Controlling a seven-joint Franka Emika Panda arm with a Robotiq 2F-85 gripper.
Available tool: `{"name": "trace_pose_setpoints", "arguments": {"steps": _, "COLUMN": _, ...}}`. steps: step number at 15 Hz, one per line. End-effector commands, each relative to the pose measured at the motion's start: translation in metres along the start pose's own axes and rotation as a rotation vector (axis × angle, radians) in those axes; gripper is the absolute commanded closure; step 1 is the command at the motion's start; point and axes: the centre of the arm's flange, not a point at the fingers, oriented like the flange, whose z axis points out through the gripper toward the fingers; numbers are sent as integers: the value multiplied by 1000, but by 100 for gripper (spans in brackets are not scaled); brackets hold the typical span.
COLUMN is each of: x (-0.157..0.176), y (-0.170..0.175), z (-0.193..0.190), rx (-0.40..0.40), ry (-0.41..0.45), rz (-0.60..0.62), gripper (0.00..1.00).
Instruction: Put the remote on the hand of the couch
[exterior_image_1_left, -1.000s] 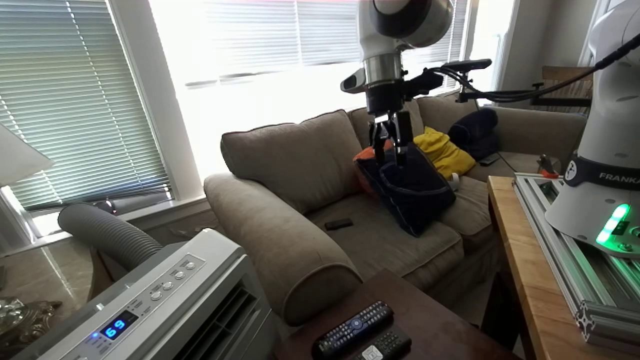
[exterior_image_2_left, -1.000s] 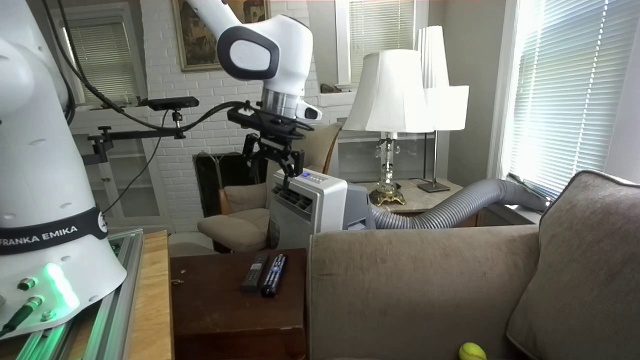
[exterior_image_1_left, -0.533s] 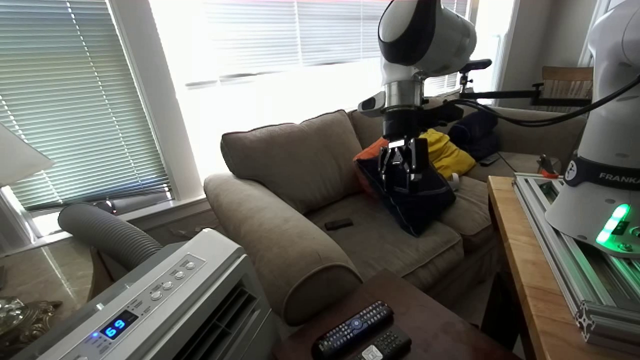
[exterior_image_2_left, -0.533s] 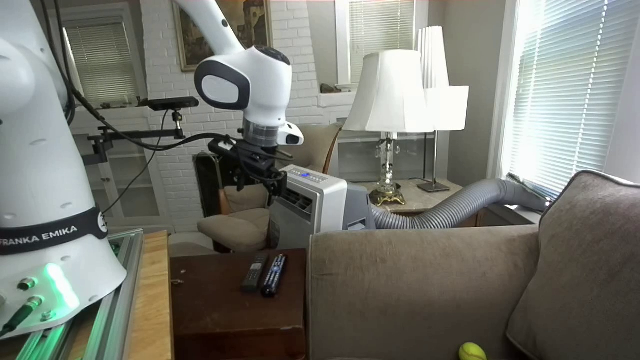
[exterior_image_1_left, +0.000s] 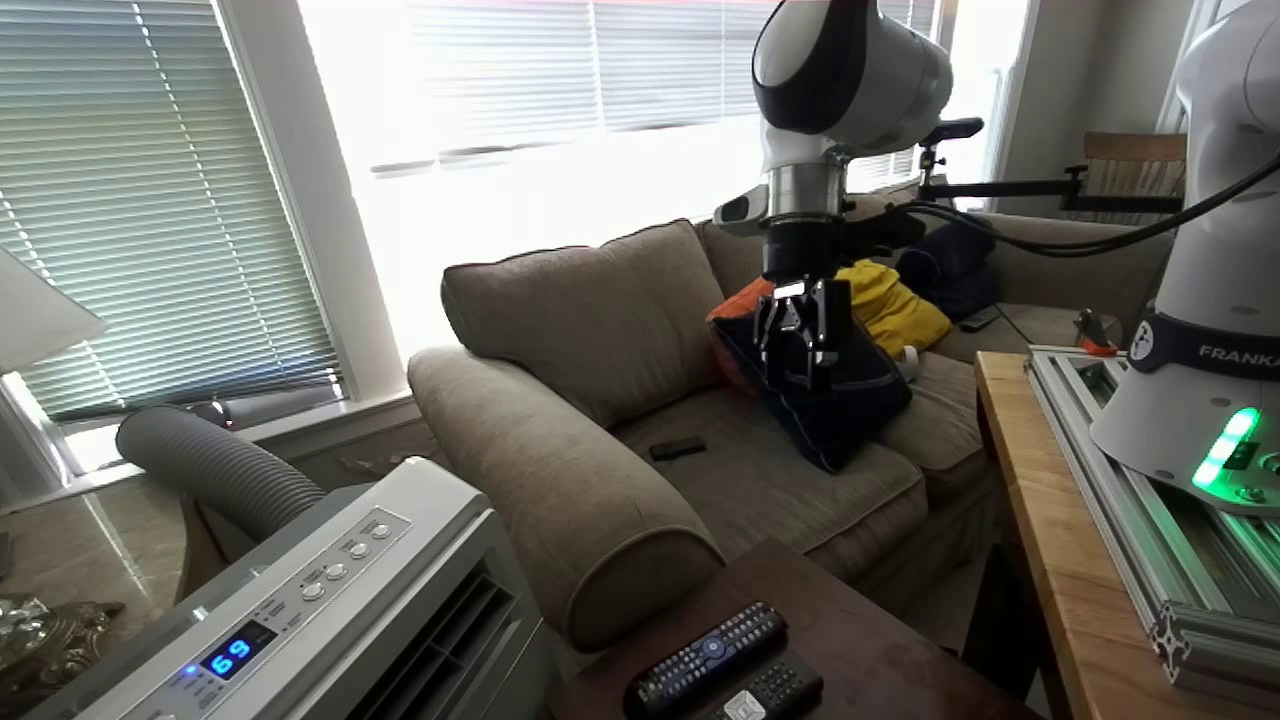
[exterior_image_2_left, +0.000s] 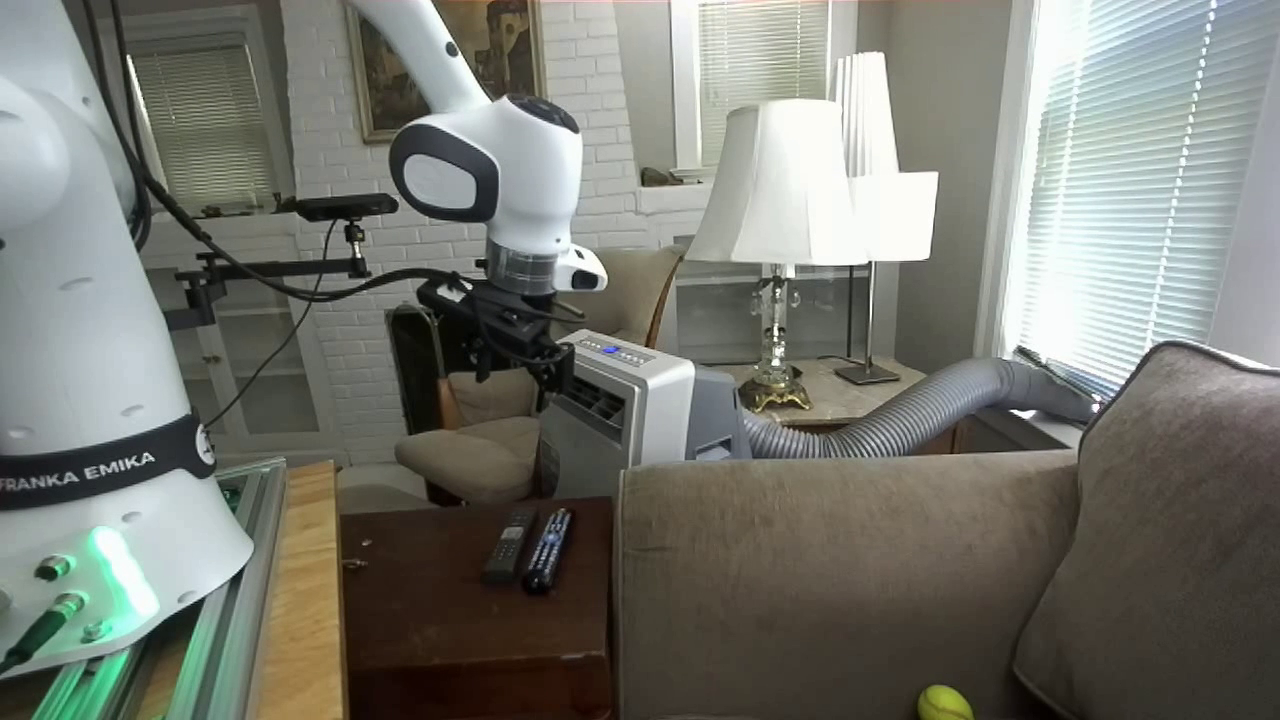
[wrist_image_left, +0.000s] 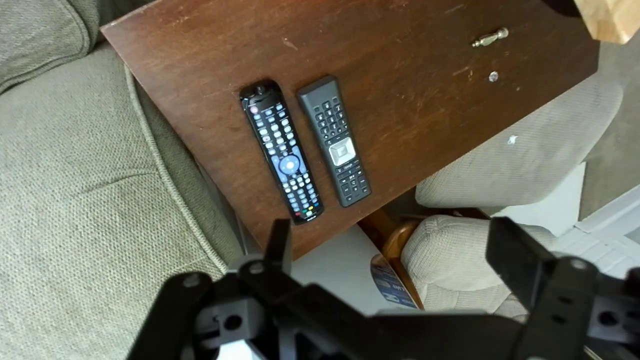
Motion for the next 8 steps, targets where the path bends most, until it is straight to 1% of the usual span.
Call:
{"name": "trace_pose_setpoints", "arguments": {"steps": 1, "x": 0, "y": 8, "z": 28, "rx": -88, "ry": 28, "rz": -21, "gripper": 0}}
{"name": "trace_pose_setpoints", "arguments": {"steps": 2, "x": 3, "y": 9, "z": 34, "rx": -110, "ry": 49, "rz": -27, "gripper": 0}}
{"name": "trace_pose_setpoints", "arguments": {"steps": 3, "x": 6, "y": 10, "z": 46, "rx": -169, "ry": 68, "rz": -46, "gripper": 0}}
{"name": "trace_pose_setpoints", "arguments": {"steps": 5, "x": 11, "y": 7, "z": 70, "rx": -218, "ry": 70, "rz": -79, "gripper": 0}}
{"name": "trace_pose_setpoints", "arguments": {"steps": 8, "x": 21, "y": -8, "z": 108, "rx": -260, "ry": 64, "rz": -161, "gripper": 0}}
